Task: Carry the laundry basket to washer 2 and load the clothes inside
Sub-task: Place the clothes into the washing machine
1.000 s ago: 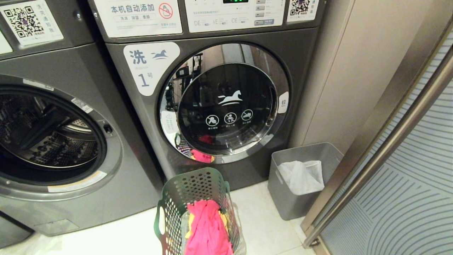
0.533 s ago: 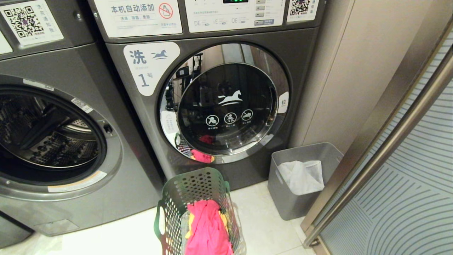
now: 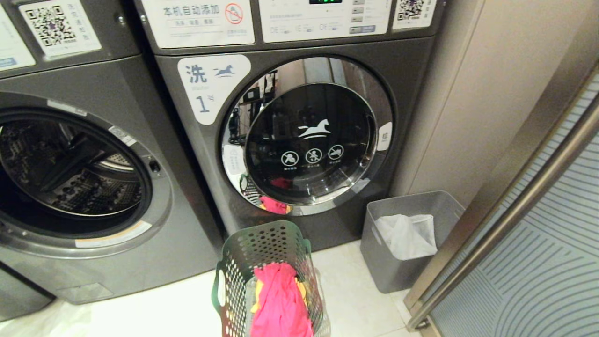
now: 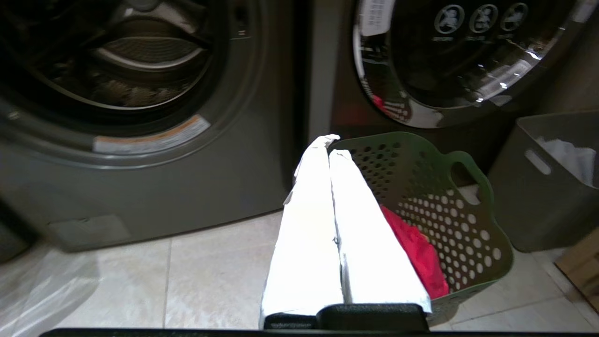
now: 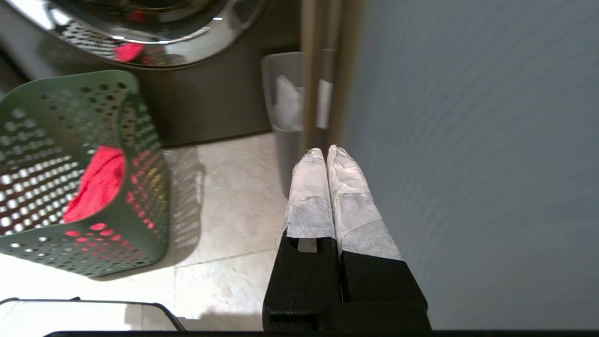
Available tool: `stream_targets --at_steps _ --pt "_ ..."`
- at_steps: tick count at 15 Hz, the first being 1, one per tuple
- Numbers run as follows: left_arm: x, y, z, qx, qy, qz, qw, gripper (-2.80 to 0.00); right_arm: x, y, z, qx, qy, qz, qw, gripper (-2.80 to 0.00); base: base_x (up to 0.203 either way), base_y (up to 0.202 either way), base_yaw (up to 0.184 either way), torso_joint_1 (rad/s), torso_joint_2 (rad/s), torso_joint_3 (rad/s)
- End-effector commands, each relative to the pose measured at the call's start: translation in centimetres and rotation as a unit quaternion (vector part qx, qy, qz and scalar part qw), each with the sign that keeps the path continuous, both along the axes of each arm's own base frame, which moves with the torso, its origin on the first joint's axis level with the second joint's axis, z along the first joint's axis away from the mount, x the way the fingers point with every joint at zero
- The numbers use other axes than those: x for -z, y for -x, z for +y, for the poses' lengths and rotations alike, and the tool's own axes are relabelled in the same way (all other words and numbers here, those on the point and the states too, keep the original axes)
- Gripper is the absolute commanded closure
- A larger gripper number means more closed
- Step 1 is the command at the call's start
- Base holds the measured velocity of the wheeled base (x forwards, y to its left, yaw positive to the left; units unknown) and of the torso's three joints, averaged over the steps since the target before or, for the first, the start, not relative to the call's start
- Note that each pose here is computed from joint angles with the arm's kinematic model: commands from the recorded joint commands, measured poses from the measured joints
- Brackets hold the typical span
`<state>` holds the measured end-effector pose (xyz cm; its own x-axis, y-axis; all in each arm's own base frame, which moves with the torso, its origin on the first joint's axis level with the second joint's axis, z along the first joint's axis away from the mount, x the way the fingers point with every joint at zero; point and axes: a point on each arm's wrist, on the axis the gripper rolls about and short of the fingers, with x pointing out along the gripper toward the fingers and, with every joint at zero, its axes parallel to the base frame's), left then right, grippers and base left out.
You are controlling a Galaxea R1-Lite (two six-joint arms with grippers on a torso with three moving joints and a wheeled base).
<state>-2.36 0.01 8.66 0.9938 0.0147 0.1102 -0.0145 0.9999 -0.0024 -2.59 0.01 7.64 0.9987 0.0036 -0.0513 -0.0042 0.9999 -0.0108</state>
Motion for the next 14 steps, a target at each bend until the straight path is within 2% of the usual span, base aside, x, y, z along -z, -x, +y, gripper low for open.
stream_targets --at_steps 1,6,14 --pt "1.09 -0.34 0.00 0.000 0.000 0.020 0.9998 0.00 0.01 0.00 0.00 0.000 0.000 0.000 1.000 0.00 -0.001 -0.006 0.157 0.002 0.00 0.002" --pt "1.08 -0.34 0.00 -0.001 0.001 0.019 0.9998 0.00 0.00 0.00 0.00 0.000 0.000 0.000 1.000 0.00 0.000 -0.007 0.133 0.001 0.00 0.003" --pt "1.04 -0.33 0.00 0.000 0.006 0.018 0.9998 0.00 0.00 0.00 0.00 0.000 -0.001 0.000 1.000 0.00 0.000 0.009 -0.002 0.000 0.00 0.000"
